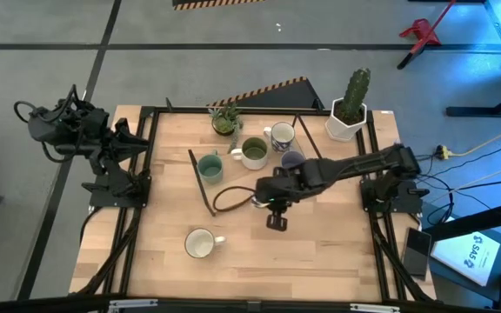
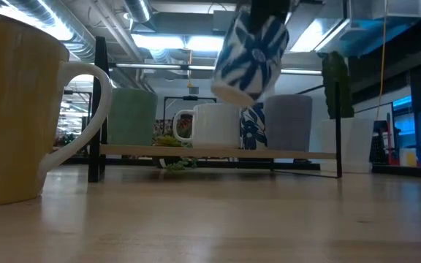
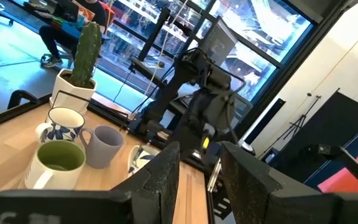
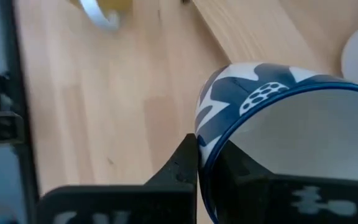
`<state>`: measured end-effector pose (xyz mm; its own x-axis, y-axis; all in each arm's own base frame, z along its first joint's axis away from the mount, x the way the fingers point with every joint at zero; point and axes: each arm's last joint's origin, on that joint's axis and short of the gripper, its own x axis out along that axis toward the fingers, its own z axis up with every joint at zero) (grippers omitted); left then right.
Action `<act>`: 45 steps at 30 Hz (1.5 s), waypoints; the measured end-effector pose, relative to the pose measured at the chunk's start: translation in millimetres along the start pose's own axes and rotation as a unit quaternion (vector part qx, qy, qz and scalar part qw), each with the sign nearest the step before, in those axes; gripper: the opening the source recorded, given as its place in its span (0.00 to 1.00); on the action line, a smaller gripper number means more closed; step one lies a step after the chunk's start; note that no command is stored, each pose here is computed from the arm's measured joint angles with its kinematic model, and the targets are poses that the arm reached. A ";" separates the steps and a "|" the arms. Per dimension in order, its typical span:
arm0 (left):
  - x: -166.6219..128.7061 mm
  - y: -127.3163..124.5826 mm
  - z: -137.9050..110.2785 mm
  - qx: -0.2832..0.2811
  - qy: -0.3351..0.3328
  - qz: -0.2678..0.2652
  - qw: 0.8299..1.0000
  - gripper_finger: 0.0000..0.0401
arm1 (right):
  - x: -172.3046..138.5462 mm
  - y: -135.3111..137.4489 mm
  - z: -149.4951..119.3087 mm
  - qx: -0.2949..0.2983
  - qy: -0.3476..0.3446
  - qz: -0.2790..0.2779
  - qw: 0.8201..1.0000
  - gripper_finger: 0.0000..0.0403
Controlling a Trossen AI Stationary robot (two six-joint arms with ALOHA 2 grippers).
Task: Place coffee mugs
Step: Put the blue patterned mug on the shelf
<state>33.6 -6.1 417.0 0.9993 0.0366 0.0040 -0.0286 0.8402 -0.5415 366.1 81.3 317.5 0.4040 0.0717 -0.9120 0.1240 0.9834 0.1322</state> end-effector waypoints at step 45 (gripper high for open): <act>0.0 0.9 -0.9 0.007 0.001 0.006 1.000 0.28 | 52.0 -46.4 29.7 -0.029 0.119 -0.082 0.989 0.04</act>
<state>33.6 -5.8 415.7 0.9989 0.0465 -0.0040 -0.0416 0.8477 -0.5289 408.3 34.5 275.5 0.1571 -0.0599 -0.9858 0.1151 0.9925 -0.0419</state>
